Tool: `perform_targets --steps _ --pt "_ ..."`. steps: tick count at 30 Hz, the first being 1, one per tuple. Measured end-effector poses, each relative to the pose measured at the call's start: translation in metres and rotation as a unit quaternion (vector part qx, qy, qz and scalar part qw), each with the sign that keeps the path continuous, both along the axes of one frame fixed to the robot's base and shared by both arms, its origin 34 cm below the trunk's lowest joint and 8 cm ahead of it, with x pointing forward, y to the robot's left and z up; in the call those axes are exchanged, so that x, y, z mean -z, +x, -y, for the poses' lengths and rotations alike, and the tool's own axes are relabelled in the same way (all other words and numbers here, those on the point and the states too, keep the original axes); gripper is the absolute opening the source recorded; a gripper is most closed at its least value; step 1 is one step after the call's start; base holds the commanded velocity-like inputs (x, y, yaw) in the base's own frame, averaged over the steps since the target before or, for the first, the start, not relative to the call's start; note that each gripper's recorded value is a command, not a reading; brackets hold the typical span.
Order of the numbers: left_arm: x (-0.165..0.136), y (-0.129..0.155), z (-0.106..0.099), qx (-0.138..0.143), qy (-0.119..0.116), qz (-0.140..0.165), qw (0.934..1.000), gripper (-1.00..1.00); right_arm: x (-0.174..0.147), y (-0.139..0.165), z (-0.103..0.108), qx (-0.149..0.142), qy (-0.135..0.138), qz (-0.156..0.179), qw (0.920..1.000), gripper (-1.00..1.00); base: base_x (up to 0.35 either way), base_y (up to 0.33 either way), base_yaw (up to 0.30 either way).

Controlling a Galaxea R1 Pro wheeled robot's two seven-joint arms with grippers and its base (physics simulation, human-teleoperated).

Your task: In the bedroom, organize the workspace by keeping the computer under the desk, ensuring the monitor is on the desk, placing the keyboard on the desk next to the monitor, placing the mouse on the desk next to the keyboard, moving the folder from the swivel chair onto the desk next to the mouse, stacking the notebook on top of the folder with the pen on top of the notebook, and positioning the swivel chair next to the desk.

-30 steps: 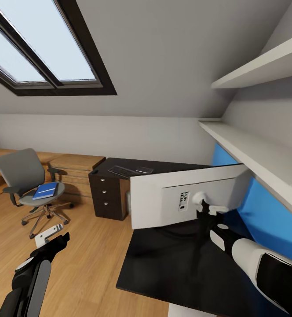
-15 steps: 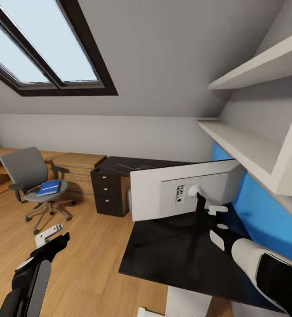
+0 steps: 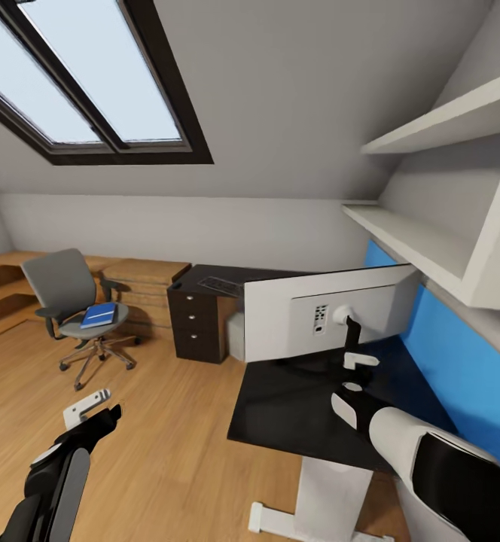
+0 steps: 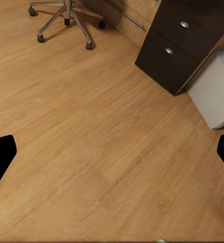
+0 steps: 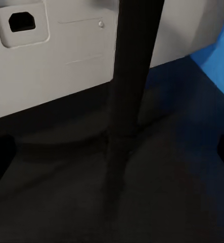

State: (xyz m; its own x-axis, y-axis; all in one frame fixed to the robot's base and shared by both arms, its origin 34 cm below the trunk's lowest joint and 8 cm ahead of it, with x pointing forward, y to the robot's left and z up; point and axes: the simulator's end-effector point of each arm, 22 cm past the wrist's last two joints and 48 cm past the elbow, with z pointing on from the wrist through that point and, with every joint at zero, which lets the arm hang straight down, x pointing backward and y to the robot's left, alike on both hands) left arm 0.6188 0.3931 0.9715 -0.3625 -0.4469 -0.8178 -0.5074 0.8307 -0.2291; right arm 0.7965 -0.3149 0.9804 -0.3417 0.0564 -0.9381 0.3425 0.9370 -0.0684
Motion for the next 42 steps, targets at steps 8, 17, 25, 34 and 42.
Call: perform_targets --steps 8,17,25,34,42 --pt "0.003 -0.001 -0.001 0.000 0.000 -0.004 1.0000 1.00 -0.017 -0.013 -0.032 0.076 -0.010 0.025 0.9968 1.00 -0.215 0.259 0.000" --pt "0.002 0.000 0.000 0.001 0.003 -0.002 1.0000 1.00 -0.036 -0.019 -0.048 0.093 -0.051 0.046 0.9933 1.00 0.046 0.315 0.000" --pt "0.002 0.000 0.002 0.003 0.003 -0.002 1.0000 1.00 -0.045 -0.017 -0.053 0.094 -0.046 0.066 0.9924 1.00 0.229 0.270 0.000" --pt "0.002 0.001 0.005 0.006 0.003 -0.001 1.0000 1.00 -0.050 -0.015 -0.061 0.089 -0.037 0.078 0.9923 1.00 0.249 0.261 0.000" --pt "0.003 0.001 0.006 0.007 0.002 -0.003 1.0000 1.00 -0.050 -0.015 -0.061 0.089 -0.036 0.078 0.9923 1.00 0.235 0.267 0.000"
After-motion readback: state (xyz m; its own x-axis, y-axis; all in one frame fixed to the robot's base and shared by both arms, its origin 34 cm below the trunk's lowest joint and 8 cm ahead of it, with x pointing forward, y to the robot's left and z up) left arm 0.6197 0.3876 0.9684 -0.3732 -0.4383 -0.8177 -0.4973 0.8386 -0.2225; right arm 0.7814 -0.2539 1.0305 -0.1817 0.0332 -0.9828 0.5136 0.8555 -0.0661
